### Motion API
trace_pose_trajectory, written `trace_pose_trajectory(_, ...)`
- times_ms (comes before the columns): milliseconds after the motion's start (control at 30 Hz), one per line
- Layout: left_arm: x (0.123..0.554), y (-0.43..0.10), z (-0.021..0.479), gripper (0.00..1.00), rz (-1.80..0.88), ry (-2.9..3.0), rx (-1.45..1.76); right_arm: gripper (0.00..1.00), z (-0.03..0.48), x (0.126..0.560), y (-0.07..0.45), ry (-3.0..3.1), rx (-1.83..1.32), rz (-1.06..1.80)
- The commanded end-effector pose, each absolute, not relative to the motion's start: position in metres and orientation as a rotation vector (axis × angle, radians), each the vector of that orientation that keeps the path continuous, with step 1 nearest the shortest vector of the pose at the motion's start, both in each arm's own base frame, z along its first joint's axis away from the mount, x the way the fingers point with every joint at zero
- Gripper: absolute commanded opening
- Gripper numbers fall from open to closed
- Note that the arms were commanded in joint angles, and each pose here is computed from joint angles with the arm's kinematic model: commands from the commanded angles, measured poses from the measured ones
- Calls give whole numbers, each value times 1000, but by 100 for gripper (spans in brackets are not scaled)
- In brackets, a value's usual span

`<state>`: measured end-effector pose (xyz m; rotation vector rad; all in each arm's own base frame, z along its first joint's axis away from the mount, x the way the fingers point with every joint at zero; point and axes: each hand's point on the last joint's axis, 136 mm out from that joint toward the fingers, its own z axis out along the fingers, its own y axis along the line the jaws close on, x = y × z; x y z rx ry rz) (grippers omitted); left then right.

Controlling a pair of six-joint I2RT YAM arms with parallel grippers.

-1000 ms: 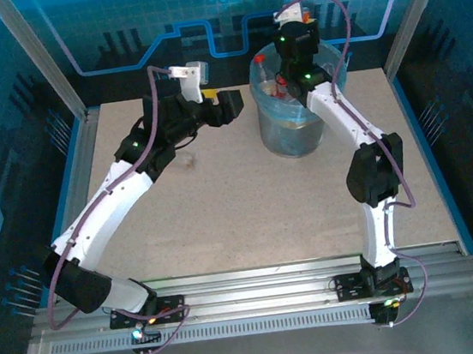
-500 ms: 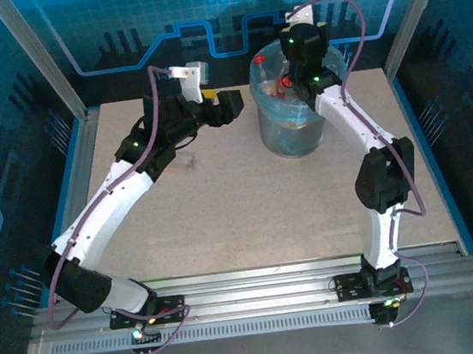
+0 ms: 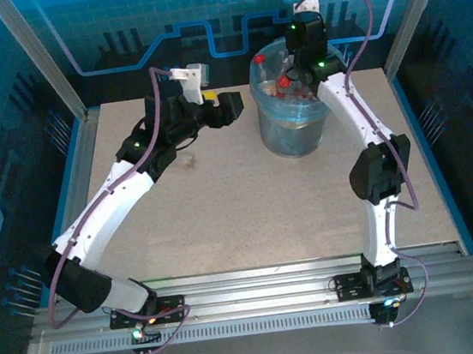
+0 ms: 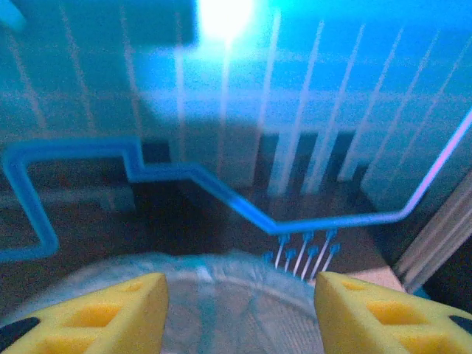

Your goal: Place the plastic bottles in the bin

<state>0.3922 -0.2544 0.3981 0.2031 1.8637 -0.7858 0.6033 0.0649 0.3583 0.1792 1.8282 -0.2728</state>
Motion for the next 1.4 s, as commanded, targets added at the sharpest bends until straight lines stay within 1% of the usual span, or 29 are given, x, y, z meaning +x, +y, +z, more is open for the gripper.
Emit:
trace_pose_trajectory(0,393,-252,388,82,-736,1878,222,56,293,609,41,1998,273,-261)
trace_pose_trajectory(133,394,-254,387,82,-748,1881,216,58,273,611,37,2059,298,-247)
trace_pose_trajectory(300,392,-252,387,82,-744,1886,210,62,286,609,38,2045,306,-220)
trace_pose_trajectory(400,391,-248,388,83,-723,1886,200,67,311,605,46,2021,291,-183)
trace_pose_trajectory(567,385,-228,390,83,-651,1880,164,75,371,586,60,1926,263,-182)
trace_pose_trajectory(733,371,-195,392,83,-576,1866,103,76,423,557,83,1842,225,-146)
trace_pose_trajectory(800,363,-176,389,83,-533,1865,61,76,440,543,106,1822,171,-98)
trace_pose_trajectory(900,349,-142,375,83,-450,1885,-14,77,462,518,157,1790,22,-44)
trace_pose_trajectory(967,339,-115,359,83,-388,1914,-78,77,471,495,203,1774,-119,5)
trace_pose_trajectory(1067,323,-77,327,83,-310,1973,-178,77,468,463,269,1766,-295,117)
trace_pose_trajectory(1167,308,-43,294,83,-256,2033,-288,79,449,429,343,1768,-516,267)
trace_pose_trajectory(1200,303,-33,285,85,-242,2050,-322,80,437,418,370,1768,-613,329)
trace_pose_trajectory(1267,295,-17,270,86,-229,2072,-382,82,409,399,416,1764,-774,439)
trace_pose_trajectory(1367,287,0,248,88,-243,2106,-457,84,355,393,469,1791,-923,542)
